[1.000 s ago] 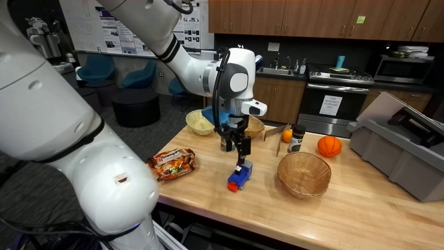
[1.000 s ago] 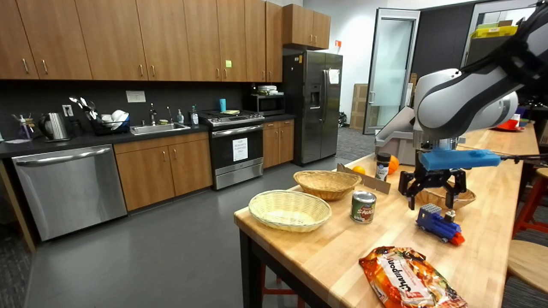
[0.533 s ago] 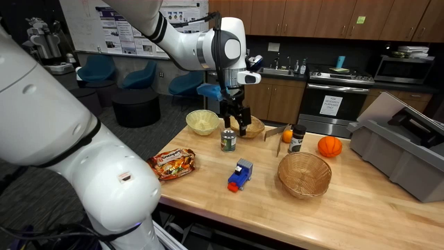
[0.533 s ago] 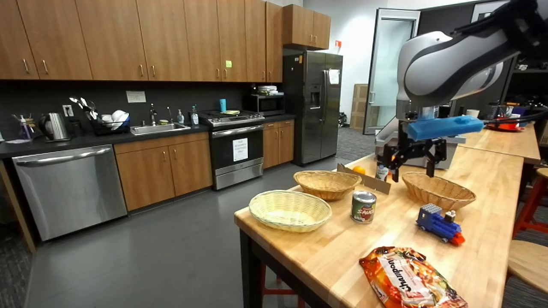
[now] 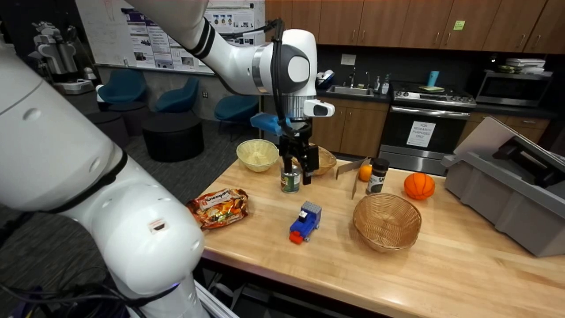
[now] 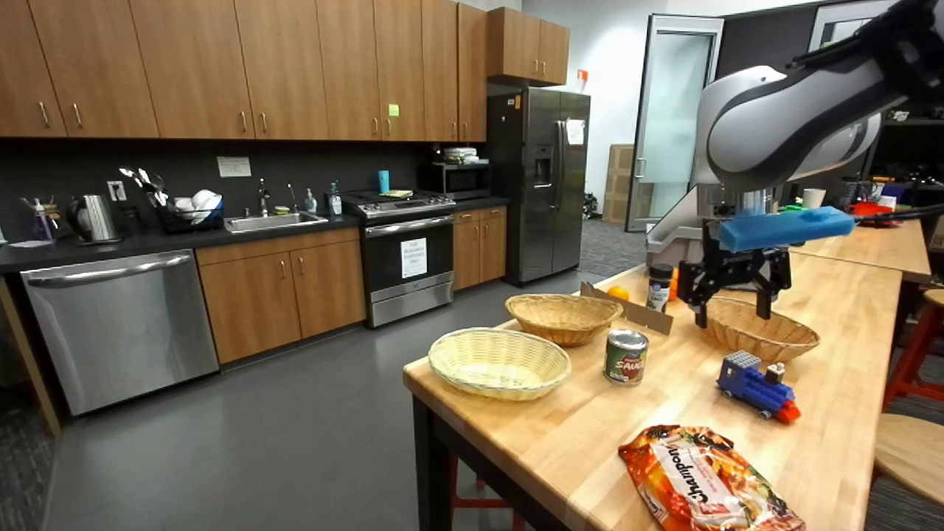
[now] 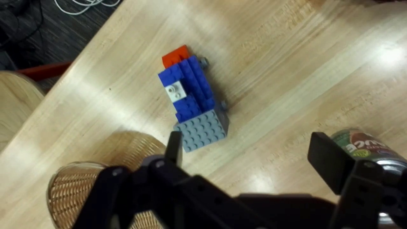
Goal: Move the toy train forwards then put it in the basket on the right.
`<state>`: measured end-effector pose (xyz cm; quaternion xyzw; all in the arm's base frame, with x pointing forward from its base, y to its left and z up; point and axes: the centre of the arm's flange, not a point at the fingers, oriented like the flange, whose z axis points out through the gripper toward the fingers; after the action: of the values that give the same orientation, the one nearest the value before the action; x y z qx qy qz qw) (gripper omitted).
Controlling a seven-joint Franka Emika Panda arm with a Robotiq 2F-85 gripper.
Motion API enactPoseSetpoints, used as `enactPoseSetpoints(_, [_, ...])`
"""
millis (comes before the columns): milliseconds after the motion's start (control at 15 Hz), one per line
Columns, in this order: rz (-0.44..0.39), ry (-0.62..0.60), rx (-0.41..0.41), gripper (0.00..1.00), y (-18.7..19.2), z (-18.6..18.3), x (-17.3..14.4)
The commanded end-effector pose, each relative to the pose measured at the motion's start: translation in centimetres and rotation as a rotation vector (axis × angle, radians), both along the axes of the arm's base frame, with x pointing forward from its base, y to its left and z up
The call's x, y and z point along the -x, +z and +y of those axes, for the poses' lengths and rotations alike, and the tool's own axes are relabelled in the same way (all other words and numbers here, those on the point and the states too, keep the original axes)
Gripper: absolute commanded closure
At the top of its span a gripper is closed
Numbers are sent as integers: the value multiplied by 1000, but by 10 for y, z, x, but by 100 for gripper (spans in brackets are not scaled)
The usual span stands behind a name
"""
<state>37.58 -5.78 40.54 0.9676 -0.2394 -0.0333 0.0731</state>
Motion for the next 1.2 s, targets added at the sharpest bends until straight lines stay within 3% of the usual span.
enactPoseSetpoints(0, [41,-41,13,0,-22,-1,37])
enactPoseSetpoints(467, [76,-35,12,0,-98,14,66])
enactPoseSetpoints(1133, [47,25,12,0,-71,12,53])
